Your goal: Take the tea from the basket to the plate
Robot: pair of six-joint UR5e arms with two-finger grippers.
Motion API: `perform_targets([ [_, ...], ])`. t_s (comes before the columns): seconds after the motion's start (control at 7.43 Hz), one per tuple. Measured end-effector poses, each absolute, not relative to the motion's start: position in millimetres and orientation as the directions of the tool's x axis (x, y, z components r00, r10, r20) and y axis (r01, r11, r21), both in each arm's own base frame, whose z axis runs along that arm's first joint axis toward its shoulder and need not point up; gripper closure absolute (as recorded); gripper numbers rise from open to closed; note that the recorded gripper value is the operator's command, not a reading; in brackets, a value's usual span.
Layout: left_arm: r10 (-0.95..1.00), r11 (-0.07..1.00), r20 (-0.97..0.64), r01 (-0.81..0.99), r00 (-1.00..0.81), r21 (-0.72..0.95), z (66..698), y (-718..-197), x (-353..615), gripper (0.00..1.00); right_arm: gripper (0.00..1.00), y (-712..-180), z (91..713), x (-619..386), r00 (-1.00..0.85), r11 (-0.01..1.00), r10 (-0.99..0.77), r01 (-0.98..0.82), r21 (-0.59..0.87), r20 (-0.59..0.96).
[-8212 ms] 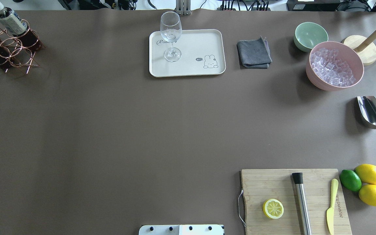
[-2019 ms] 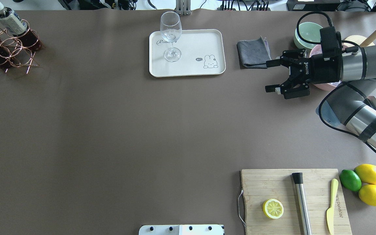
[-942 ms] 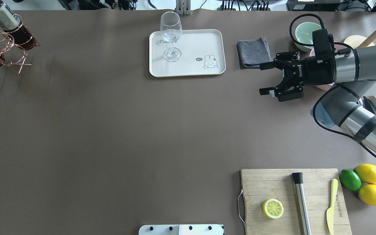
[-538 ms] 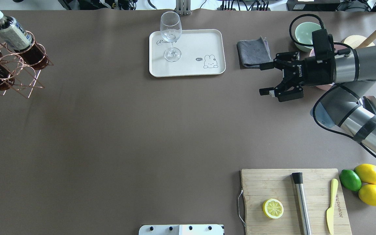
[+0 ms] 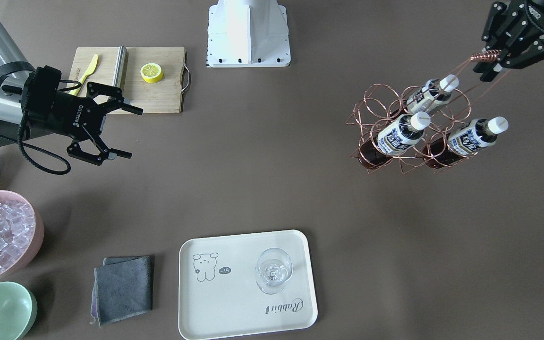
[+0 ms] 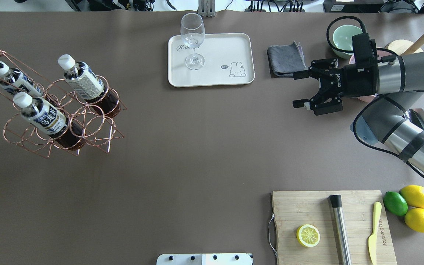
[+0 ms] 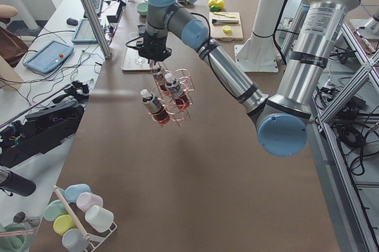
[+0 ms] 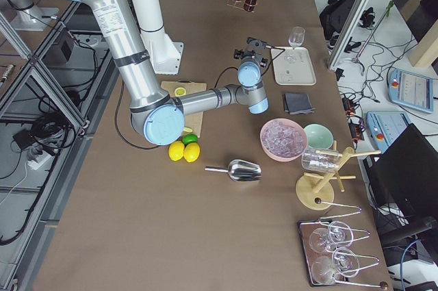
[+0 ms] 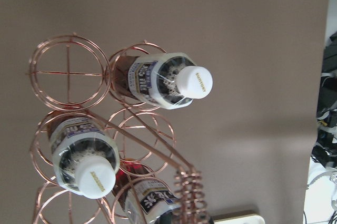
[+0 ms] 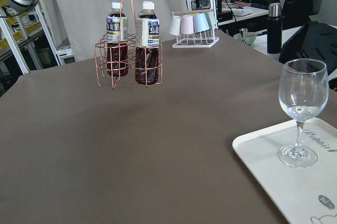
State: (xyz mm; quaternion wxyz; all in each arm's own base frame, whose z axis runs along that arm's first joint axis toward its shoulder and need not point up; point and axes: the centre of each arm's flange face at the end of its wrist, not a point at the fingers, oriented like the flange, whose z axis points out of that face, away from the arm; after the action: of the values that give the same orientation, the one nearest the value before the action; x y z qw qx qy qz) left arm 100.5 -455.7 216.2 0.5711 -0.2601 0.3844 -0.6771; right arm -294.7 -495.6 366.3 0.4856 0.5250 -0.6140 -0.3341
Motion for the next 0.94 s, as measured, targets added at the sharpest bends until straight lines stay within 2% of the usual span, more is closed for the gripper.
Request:
perform_targets([
  [0.27,-0.978,-0.131,0.015,0.564,-0.206,-0.816,157.7,-426.4,160.6,1.0,0.01,-495.5,366.3,-294.6,0.023,0.225,-0.969,-0.321,0.92,0.245],
  [0.94,-0.992,-0.094,0.023,0.603,-0.123,-0.792,35.6,-417.6,346.1,1.0,0.01,-493.1,364.8,-300.1,0.018,0.217,-0.972,-0.321,0.922,0.235],
])
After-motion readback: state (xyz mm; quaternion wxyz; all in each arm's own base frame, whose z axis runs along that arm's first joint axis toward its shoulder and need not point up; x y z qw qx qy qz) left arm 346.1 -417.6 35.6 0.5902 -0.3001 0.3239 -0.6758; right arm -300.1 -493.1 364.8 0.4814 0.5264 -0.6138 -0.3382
